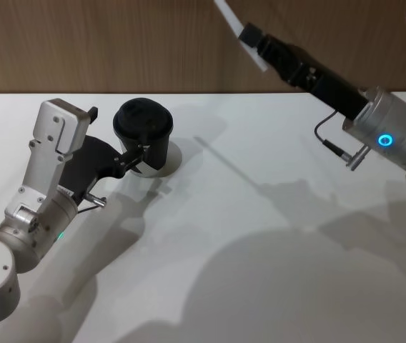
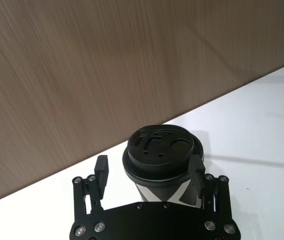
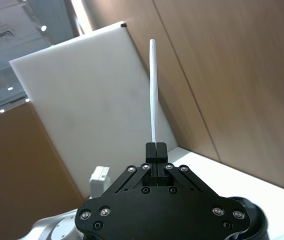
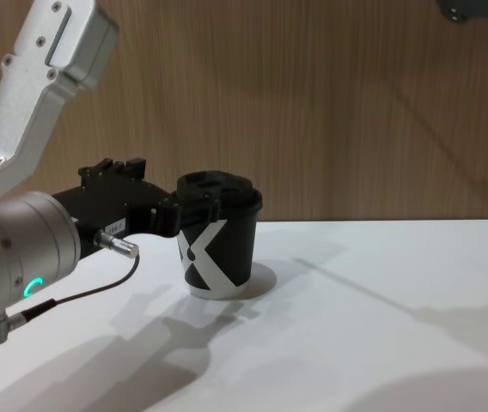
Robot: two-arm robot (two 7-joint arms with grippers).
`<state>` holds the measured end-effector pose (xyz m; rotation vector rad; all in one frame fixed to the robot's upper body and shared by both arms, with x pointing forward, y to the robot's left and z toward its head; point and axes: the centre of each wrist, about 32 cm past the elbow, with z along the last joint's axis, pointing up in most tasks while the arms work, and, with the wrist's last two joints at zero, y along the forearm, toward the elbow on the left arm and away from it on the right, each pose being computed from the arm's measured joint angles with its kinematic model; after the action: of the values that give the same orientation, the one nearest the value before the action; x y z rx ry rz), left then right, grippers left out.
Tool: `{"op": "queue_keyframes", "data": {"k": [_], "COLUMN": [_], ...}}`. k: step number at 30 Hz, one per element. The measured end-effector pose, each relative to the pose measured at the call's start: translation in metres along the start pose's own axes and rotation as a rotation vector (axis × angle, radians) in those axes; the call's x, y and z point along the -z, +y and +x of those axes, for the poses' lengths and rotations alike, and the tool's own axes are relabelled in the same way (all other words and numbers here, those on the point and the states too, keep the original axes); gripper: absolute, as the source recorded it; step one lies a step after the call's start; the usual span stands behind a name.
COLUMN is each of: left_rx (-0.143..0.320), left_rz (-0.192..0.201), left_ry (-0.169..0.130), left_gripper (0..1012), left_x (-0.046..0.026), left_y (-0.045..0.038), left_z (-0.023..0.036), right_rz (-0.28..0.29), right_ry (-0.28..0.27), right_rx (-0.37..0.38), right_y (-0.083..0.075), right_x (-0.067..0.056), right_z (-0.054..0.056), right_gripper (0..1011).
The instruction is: Pick up the straw with one hand, pass it to the other hand, and insert it into the cup.
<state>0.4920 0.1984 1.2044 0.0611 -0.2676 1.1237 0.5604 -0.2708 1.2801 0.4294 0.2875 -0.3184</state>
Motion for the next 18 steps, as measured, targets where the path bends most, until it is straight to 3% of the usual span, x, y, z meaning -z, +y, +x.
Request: {"op": "queue_keyframes", "data": {"k": [18], "left_rx": [-0.007], "left_rz": [-0.01], "left_ry": [0.013], "left_gripper": [1003], "left_x": [-0.0008], "left_y": [0.0009], "left_z": [0.0015], "right_rz": [-0.048], "right_ry": [0.033], "right_rx": [-0.074], "right_y": [0.002], "right_x": [0.009], "right_z": [-0.013], "right_gripper": [4]}}
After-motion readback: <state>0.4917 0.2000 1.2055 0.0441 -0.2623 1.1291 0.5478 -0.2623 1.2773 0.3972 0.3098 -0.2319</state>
